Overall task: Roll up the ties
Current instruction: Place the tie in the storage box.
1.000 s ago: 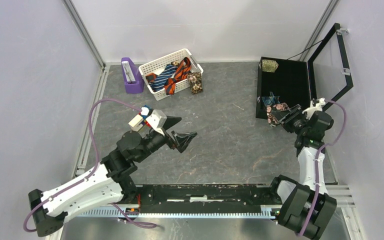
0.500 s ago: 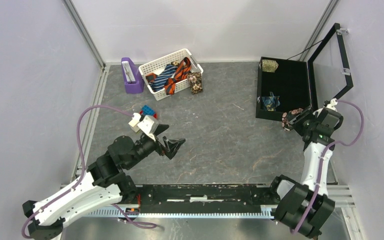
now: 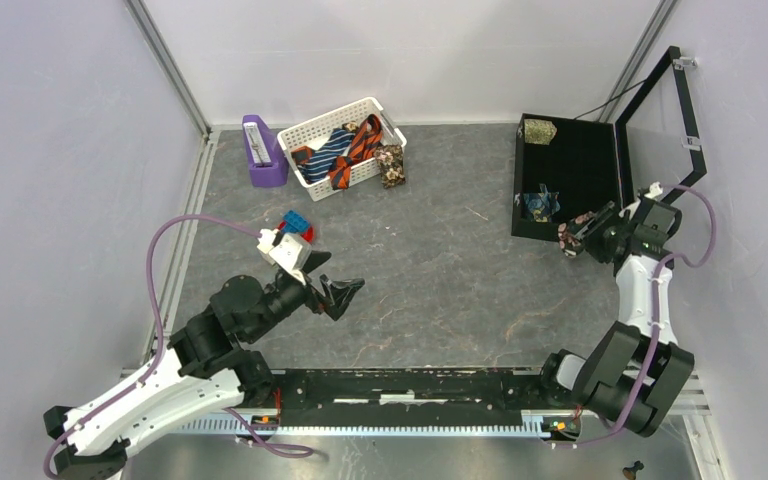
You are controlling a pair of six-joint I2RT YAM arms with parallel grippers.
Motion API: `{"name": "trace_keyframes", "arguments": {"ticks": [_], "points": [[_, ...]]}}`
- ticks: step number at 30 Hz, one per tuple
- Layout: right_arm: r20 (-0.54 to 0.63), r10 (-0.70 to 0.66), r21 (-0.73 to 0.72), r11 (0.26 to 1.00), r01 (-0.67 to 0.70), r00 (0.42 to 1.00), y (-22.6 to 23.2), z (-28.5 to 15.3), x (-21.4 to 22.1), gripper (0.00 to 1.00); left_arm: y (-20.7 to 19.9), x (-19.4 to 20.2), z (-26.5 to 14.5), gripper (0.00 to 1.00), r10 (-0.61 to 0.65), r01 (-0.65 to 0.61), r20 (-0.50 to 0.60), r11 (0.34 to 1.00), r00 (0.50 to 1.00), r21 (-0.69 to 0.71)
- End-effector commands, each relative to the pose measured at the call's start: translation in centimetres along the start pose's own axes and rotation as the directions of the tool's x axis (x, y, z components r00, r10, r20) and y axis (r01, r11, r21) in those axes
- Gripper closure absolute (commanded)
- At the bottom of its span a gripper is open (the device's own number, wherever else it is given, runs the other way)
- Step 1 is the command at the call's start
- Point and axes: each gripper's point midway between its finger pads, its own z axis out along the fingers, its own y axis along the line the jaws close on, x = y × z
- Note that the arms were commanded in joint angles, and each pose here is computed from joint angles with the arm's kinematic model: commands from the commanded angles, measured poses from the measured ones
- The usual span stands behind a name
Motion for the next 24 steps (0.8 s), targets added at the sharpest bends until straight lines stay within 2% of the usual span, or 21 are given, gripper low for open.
{"name": "trace_keyframes", "arguments": {"ticks": [1, 24], "points": [[0.064, -0.069, -0.043, 0.997, 0.071, 0.996, 2.6, -0.2, -3.0, 1.00, 0.4, -0.2, 0.0, 0.00, -0.003, 0.003, -0.002, 1.000, 1.000, -0.025], [0.012, -0.102, 0.003, 0.995, 0.102, 0.995, 3.1, 4.3, -5.5, 1.00, 1.0, 0.8, 0.2, 0.00, 0.015, -0.018, -0.041, 0.998, 0.999, -0.056]]}}
